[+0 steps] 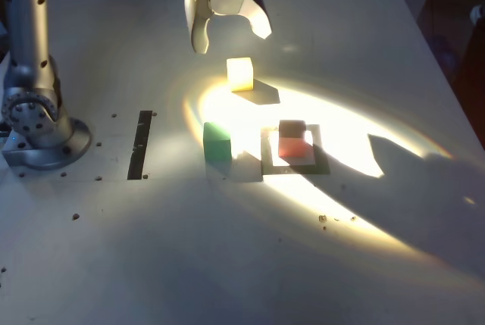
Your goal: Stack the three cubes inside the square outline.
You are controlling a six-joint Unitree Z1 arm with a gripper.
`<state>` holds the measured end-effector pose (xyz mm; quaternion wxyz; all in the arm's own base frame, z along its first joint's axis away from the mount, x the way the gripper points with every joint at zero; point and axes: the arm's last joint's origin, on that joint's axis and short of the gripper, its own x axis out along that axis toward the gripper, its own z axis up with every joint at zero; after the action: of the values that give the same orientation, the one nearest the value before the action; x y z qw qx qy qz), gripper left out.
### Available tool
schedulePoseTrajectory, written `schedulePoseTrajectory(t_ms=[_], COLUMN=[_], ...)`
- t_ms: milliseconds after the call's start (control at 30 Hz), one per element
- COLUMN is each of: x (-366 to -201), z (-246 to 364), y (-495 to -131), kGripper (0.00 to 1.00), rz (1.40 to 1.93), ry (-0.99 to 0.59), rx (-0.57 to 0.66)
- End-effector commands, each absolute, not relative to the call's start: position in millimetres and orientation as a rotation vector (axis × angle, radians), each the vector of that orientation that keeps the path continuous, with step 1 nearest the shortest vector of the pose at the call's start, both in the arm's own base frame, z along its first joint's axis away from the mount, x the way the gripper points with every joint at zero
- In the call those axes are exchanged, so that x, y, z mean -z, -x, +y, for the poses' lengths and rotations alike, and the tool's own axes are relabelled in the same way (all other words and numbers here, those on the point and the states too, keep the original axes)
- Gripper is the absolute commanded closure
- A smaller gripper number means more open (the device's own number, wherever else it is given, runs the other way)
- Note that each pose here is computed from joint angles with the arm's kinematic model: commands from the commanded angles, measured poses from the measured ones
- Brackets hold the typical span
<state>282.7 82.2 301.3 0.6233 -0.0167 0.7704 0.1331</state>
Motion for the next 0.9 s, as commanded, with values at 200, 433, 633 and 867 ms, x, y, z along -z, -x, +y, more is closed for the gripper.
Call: schedulePoseTrajectory(t_ms=[200,433,633,867], x=[-266.2,-239.2,-220.4,-215.5], z=[102,110,121,126], y=[-300,-316,-323,-326], kGripper=[0.10,0.14,0.16,0.30], rz=[1.836,1.882,1.891,1.863], ry=[0.036,0.042,0.072,0.081], rx=[-0.307,-0.298,-0.276,-0.281])
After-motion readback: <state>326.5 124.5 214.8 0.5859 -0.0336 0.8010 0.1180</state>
